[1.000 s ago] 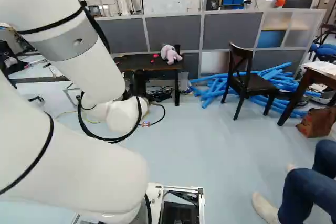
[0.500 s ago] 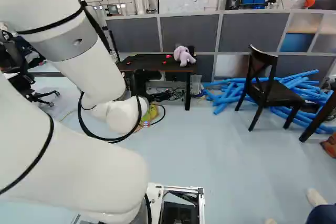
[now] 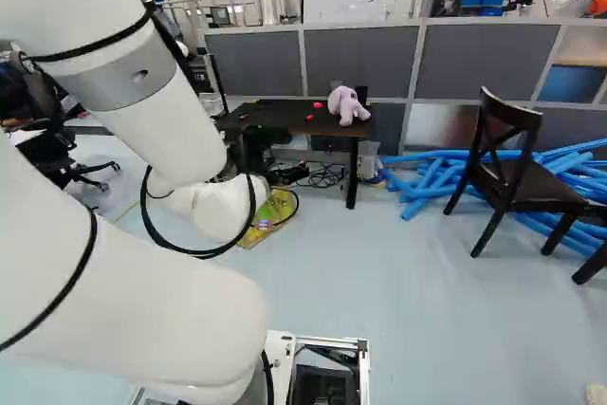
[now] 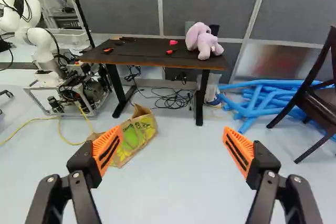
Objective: Pick up the bag on the ground and place it on the table
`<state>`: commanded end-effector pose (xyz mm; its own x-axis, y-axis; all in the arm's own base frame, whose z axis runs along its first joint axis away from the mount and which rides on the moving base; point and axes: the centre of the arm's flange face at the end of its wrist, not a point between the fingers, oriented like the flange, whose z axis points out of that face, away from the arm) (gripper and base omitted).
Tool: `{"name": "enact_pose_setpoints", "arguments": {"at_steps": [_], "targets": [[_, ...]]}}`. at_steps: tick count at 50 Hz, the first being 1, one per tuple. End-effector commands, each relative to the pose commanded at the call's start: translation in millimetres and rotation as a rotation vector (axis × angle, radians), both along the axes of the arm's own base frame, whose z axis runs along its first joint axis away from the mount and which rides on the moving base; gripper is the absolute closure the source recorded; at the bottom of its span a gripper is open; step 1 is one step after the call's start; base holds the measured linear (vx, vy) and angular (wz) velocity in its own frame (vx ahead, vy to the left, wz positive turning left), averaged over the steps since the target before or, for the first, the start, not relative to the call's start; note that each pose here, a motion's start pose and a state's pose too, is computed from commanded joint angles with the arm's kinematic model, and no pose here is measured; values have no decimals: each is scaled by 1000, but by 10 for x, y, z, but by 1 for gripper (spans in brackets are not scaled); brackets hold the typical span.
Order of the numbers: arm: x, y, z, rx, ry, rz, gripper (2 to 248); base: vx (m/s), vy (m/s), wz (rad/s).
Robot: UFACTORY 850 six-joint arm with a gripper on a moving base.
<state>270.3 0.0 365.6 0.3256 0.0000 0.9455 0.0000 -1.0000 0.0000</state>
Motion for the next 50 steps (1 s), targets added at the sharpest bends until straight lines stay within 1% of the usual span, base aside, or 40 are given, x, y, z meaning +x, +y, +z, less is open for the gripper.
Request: {"name": "enact_pose_setpoints", "arguments": {"at_steps": [12,50], "targets": [[0,0,0,0,0,0,3,172,48,25],[0,0,0,0,0,0,3,167,82,174]]}}
